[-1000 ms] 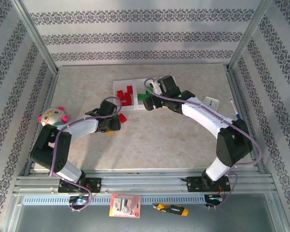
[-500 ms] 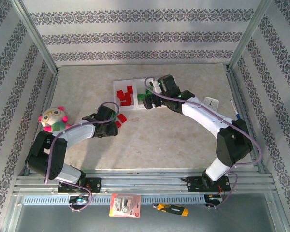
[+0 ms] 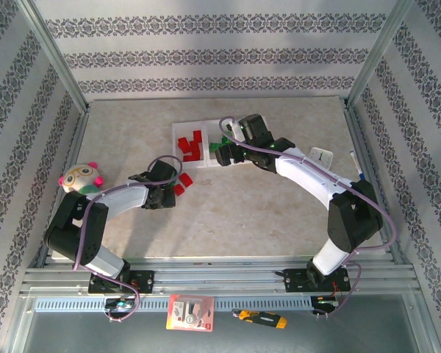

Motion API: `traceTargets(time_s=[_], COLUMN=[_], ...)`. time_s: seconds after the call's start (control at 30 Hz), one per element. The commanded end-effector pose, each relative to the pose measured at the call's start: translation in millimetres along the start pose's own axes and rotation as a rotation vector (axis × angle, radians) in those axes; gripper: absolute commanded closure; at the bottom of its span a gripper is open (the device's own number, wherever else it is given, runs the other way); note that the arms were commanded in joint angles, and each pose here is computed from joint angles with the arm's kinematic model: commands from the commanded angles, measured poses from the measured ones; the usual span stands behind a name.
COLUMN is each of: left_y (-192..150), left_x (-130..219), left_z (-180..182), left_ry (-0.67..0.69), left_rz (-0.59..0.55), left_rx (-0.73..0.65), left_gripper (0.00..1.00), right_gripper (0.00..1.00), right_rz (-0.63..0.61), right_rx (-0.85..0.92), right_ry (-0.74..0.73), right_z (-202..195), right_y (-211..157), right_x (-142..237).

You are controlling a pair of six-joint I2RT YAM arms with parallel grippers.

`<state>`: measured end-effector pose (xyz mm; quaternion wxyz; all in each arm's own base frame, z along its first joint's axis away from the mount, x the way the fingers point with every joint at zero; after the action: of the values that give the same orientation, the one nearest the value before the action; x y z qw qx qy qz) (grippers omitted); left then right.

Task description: Sort the legos into containers by color

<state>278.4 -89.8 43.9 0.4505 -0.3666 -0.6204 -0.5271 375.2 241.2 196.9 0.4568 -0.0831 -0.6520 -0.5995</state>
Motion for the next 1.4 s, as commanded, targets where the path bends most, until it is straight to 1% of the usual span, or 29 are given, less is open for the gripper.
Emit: traceTargets(time_s=[0.0, 0.2, 0.33, 0.4, 0.53, 0.63, 0.77, 0.97, 1.13, 1.37], left_y=[14.5, 19.7, 20.2, 20.1, 21.5, 24.7, 28.0, 40.2, 65.9, 110.9], left_x=[-3.8, 1.0, 4.5, 6.1, 11.2, 22.3, 42.9, 70.7, 88.0, 92.2], left_z=[-9.7, -10.9, -10.6, -10.4, -9.1, -9.7, -19.0, -47.1, -91.7, -162.9], left_ry=[-0.017, -0.012, -0.012, -0.013, -0.006, -0.016, -0.095, -0.181, -0.255, -0.354], left_rz=[-0.05, -0.059, -0.058, -0.061, -0.063, -0.078, -0.101, -0.148, -0.204, -0.266], left_rx=[-0.007, -0.033, -0.039, -0.045, -0.047, -0.04, -0.044, -0.095, -0.167, -0.246], left_gripper=[0.53, 0.64, 0.67, 0.73, 0.74, 0.74, 0.74, 0.74, 0.74, 0.74], right_gripper=[0.05, 0.05, 0.05, 0.05, 0.05, 0.05, 0.05, 0.05, 0.05, 0.05], right_rz=[-0.007, -0.009, -0.013, -0.012, -0.014, -0.023, -0.038, -0.092, -0.139, -0.183], right_rx=[-0.012, -0.014, -0.014, -0.014, -0.016, -0.016, -0.024, -0.09, -0.152, -0.22], right_ry=[0.023, 0.031, 0.03, 0.027, 0.031, 0.029, 0.023, 0.01, -0.018, -0.106], right_z=[5.9, 7.4, 7.3, 6.8, 6.9, 7.3, 3.7, -11.3, -29.8, -60.3], right_y=[0.8, 0.0, 0.2, -0.8, -1.2, -0.9, -0.5, 0.5, -3.7, -23.2], right_x=[-2.5, -1.7, -0.2, -0.6, 0.4, 4.6, 11.4, 29.7, 53.3, 88.3])
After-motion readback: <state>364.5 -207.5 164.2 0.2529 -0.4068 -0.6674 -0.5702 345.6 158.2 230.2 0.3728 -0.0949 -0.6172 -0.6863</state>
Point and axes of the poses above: each hand's point on the last joint's axis, 136 mm out from that joint toward the fingers, its own x axis back along the fingers, its own z axis along the line the jaws close on, y = z × x, the point moved 3 cm from there along x, back along the fingers, and after that the axes turned 1 degree about x, right-handed, at the moved point
